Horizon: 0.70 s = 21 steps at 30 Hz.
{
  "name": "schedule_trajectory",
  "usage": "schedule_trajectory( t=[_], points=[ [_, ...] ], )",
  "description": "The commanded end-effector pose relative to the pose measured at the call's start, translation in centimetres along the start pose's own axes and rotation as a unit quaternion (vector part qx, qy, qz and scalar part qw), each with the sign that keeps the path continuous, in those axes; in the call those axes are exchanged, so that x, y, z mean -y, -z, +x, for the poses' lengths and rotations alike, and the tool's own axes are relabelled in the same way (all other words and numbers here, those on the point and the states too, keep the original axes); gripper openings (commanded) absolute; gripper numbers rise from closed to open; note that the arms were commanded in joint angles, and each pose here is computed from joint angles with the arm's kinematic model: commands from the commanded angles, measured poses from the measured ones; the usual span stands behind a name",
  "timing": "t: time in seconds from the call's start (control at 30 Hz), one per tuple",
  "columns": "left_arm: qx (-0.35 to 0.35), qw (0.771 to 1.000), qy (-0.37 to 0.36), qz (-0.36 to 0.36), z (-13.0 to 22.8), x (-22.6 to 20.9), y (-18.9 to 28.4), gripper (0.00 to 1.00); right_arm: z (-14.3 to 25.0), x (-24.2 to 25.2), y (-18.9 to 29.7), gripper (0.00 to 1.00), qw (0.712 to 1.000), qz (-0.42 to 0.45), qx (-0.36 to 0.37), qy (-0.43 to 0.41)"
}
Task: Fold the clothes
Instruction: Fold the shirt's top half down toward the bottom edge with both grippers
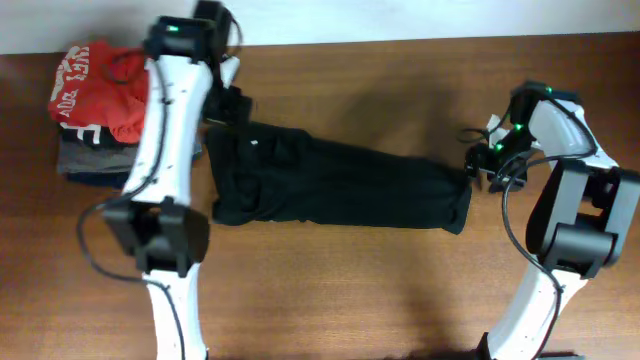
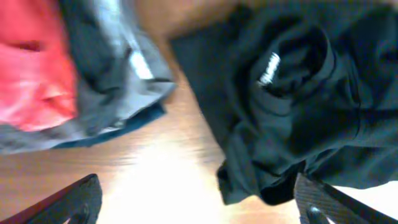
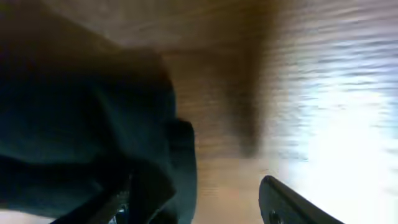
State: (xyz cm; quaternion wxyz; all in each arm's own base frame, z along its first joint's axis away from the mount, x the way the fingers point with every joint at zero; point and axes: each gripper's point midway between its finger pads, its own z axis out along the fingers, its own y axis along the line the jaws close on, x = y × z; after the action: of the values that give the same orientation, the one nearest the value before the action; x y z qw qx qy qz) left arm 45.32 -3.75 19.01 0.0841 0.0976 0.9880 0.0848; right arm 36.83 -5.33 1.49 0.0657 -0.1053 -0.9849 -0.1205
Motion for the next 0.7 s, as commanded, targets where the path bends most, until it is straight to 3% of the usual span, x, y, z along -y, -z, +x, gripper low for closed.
schedule_trajectory(
  t=[0.0,0.23,0.3,0.33,0.37,0.4,0.67],
  points=[
    [0.049,0.998,0.029,-0.013,-0.2,-2.2,3.3,0.99,1.0,-2.1,-1.0,0.67,0.999,-0.041,-0.002,0.022],
    [0.087,0.995,0.053,-0.020,-0.8,-4.2,5.0,0.99,2.8,-4.8,-4.9,0.67,0.994,-0.103,-0.013,0.038],
    [0.093,0.994,0.055,-0.021,-1.0,-4.3,5.1,0.99,3.0,-5.0,-5.8,0.50,0.994,-0.103,-0.011,0.045],
    [0.095,0.994,0.056,-0.021,-1.1,-4.4,5.1,0.99,2.9,-5.0,-6.0,0.35,0.994,-0.103,-0.006,0.046],
    [0.097,0.994,0.056,-0.021,-1.2,-4.4,5.1,0.99,2.3,-4.8,-6.0,0.10,0.994,-0.103,0.005,0.047],
    [0.097,0.994,0.056,-0.021,-1.2,-4.4,5.1,0.99,1.8,-4.4,-5.6,0.04,0.994,-0.104,0.014,0.043],
    [0.092,0.994,0.055,-0.021,-1.0,-4.3,5.1,0.99,-2.2,1.7,2.8,0.04,0.991,-0.107,0.081,-0.011]
  ],
)
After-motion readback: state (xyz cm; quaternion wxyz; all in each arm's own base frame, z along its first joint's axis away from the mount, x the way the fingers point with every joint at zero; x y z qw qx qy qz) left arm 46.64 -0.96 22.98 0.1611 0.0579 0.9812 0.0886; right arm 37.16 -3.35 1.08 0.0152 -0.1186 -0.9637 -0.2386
